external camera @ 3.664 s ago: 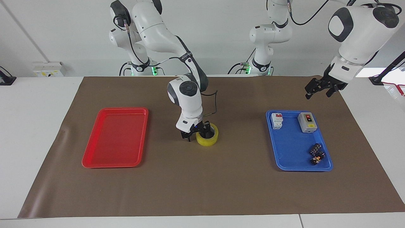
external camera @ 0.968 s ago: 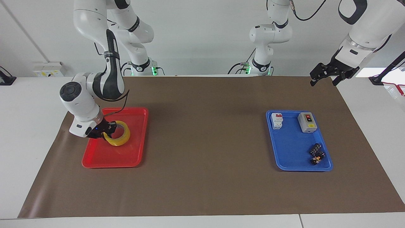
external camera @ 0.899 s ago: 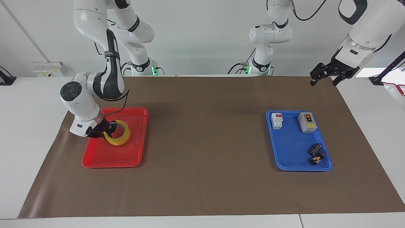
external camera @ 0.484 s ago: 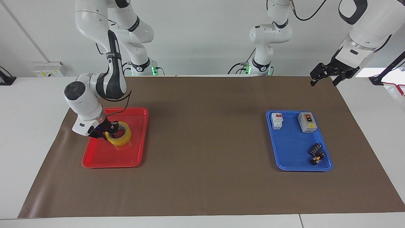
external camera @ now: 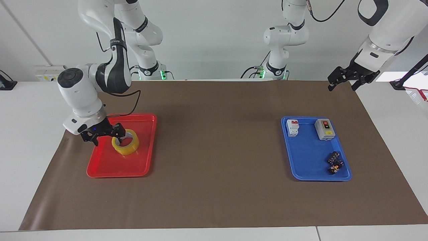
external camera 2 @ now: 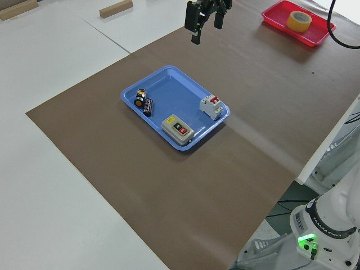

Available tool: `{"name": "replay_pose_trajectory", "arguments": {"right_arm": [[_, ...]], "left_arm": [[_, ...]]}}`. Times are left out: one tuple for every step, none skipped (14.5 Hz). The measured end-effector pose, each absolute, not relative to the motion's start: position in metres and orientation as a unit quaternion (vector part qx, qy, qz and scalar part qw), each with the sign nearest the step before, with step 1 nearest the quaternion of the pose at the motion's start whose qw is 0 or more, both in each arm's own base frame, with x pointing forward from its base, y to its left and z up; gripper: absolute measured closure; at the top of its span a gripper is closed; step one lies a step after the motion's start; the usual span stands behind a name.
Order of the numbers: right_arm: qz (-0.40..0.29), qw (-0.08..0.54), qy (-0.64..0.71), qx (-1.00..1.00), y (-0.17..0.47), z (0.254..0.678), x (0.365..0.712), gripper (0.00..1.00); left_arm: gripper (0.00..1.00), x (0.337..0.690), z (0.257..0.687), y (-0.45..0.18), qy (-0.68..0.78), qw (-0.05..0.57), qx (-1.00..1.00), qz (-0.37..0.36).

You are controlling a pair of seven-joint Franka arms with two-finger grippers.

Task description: Place and move tape with both arms

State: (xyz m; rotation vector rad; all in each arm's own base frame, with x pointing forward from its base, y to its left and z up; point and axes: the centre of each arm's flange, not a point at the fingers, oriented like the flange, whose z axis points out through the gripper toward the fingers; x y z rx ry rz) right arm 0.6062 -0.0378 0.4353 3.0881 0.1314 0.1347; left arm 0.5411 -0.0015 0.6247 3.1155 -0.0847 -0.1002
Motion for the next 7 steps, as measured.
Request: {"name": "replay_pose_trajectory", "arguments": {"right_arm": [[0.040,0.024,0.029,0.998,-0.036,0.458,0.604,0.00],[0.038,0.024,0.019,0.999,-0.033,0.483,0.599,0.00],[0.037,0.023,0.007,0.999,-0.029,0.508,0.594,0.00],[0.036,0.023,-0.010,0.999,-0.026,0.533,0.586,0.00],[0.037,0.021,-0.027,0.999,-0.024,0.558,0.579,0.00],[0.036,0.020,-0.040,0.998,-0.023,0.581,0.571,0.00],[0.032,0.019,-0.049,0.998,-0.023,0.603,0.563,0.00]], "left_arm": [[0.00,0.541,0.625,-0.002,-0.027,0.012,0.999,-0.032],[0.00,0.541,0.625,-0.002,-0.027,0.012,0.999,-0.032],[0.00,0.541,0.625,-0.002,-0.027,0.012,0.999,-0.032],[0.00,0.541,0.625,-0.002,-0.027,0.012,0.999,-0.032],[0.00,0.541,0.625,-0.002,-0.027,0.012,0.999,-0.032],[0.00,0.541,0.625,-0.002,-0.027,0.012,0.999,-0.032],[0.00,0.541,0.625,-0.002,-0.027,0.012,0.999,-0.032]]}}
